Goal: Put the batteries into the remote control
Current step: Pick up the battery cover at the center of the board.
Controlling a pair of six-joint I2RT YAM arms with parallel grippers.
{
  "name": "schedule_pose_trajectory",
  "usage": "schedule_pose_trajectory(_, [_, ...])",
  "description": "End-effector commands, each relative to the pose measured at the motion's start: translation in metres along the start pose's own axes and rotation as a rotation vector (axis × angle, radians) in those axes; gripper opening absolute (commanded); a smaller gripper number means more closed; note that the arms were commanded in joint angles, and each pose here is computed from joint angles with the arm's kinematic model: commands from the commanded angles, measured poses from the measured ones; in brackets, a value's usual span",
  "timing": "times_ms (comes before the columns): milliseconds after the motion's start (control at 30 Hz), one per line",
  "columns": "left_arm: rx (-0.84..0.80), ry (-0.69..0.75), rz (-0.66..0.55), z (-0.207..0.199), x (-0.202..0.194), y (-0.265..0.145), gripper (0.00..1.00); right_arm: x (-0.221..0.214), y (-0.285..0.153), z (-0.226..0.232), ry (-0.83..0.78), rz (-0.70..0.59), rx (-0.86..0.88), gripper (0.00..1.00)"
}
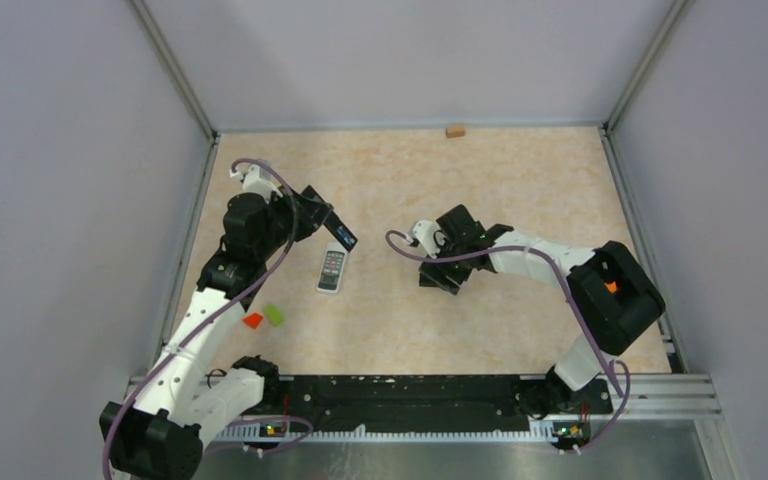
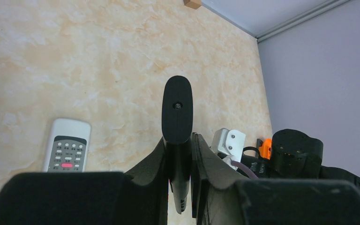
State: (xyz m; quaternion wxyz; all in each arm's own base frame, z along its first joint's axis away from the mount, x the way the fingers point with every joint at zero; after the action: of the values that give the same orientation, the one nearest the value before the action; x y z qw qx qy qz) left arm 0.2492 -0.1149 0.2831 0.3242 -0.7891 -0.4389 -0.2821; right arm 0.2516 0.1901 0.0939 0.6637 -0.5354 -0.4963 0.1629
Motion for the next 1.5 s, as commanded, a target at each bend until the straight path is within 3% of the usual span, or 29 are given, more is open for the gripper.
schedule_pose_trajectory(0, [-0.035,0.015,-0.066,-0.006,0.012,0.0,0.0,0.02,-0.002,-0.004,-0.071,-0.039,0.02,0.64])
schedule_pose_trajectory(367, [-0.068,0.016,-0.057,-0.009,0.016,0.0,0.0,0.017,0.017,0.002,-0.096,0.051,0.139,0.6])
schedule_pose_trajectory(567, [-0.064,0.01,-0.053,-0.008,0.016,0.0,0.0,0.017,0.018,0.002,-0.075,0.104,0.133,0.41])
schedule_pose_trajectory(667, [-0.063,0.007,-0.054,-0.008,0.016,0.001,0.0,0.015,0.018,0.004,-0.084,0.119,0.094,0.35])
schedule_pose_trajectory(967, [-0.091,-0.012,-0.024,-0.006,0.008,0.006,0.0,0.027,-0.001,0.004,-0.021,-0.075,-0.014,0.34])
schedule_pose_trajectory(1200, [-0.171,-0.075,0.052,-0.004,-0.01,0.02,0.0,0.031,-0.02,0.012,0.073,-0.173,0.003,0.35])
schedule_pose_trajectory(1467, [-0.28,-0.06,0.065,-0.006,-0.032,0.036,0.0,0.041,-0.05,0.022,0.3,-0.345,0.031,0.36])
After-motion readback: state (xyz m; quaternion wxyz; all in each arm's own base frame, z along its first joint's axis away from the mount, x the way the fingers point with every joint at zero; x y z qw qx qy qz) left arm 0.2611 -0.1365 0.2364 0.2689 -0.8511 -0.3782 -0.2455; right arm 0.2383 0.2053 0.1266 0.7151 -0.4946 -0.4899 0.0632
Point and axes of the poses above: each gripper's point midway between its finger pads, its own y axis out along the fingers, its own z axis along the line the jaws close on, x = y × z, the point moved 7 cm from there along -y, back along the fingers, and after that the axes turned 5 degrees about y, right-handed, at the moved point
